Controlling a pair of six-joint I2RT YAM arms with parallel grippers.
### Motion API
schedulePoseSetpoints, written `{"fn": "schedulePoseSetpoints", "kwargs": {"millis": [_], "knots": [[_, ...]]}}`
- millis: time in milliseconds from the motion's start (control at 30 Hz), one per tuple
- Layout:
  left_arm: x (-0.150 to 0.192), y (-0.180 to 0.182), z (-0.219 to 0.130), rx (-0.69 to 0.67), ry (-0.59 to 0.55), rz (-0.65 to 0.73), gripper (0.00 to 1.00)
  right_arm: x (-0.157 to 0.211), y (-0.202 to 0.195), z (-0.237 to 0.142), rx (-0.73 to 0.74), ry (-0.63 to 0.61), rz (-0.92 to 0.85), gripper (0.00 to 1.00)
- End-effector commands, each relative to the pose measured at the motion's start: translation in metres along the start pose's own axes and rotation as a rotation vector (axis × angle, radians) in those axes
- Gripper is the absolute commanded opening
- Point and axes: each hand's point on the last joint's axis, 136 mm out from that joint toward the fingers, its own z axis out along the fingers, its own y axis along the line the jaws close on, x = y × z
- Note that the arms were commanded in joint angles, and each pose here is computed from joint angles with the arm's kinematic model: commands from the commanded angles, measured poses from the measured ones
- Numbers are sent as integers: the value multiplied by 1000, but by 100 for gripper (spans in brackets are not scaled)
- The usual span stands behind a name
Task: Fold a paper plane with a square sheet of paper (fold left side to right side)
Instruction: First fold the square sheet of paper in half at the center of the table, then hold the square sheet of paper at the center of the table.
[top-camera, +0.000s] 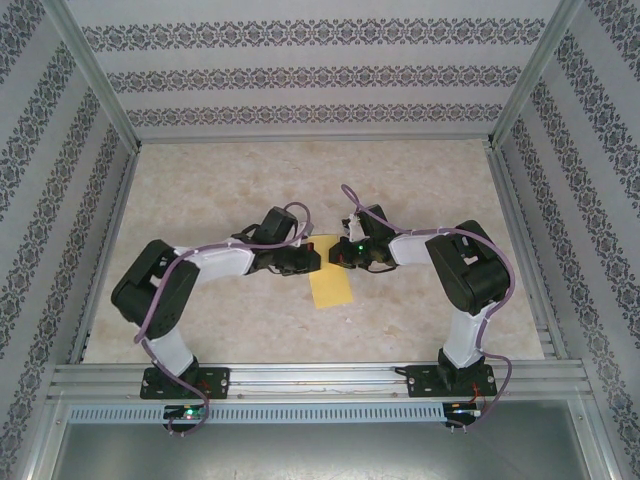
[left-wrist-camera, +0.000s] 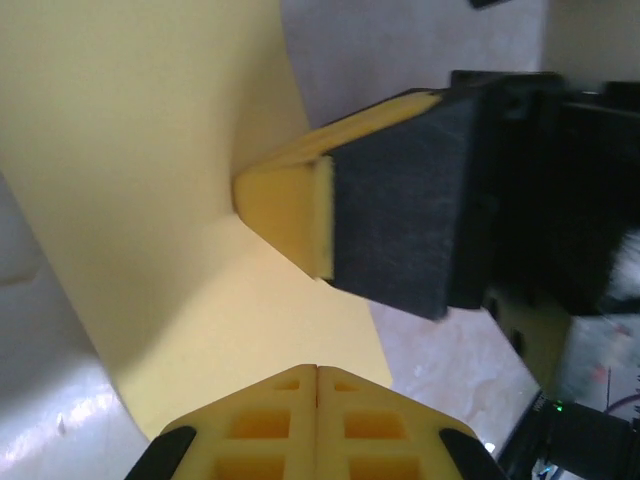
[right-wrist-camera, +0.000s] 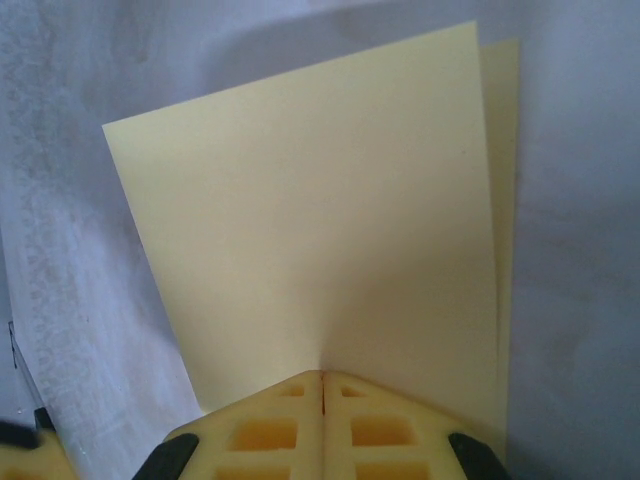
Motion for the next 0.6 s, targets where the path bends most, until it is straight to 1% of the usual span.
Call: {"fn": "schedulePoseSetpoints", "kwargs": {"millis": [0,133,300,400,500,567], "knots": [[-2,4,10,4,19,26,0,34,-44,8,166,79,86,0],[4,16,22,-31,44,21,0,32,-41,9,160,76,81,0],[17,39,28,-111,75,-9,0,25,-28,6,126,60,64,0],[25,49,27,-161,92,-23,0,15,-14,0,99,28,46,1],[30,49,28,-159,93,-34,0,-1,6,-12,64,-18,14,2],[31,50,29,-158,92,-37,0,-7,16,-20,52,-40,-2,1]]}}
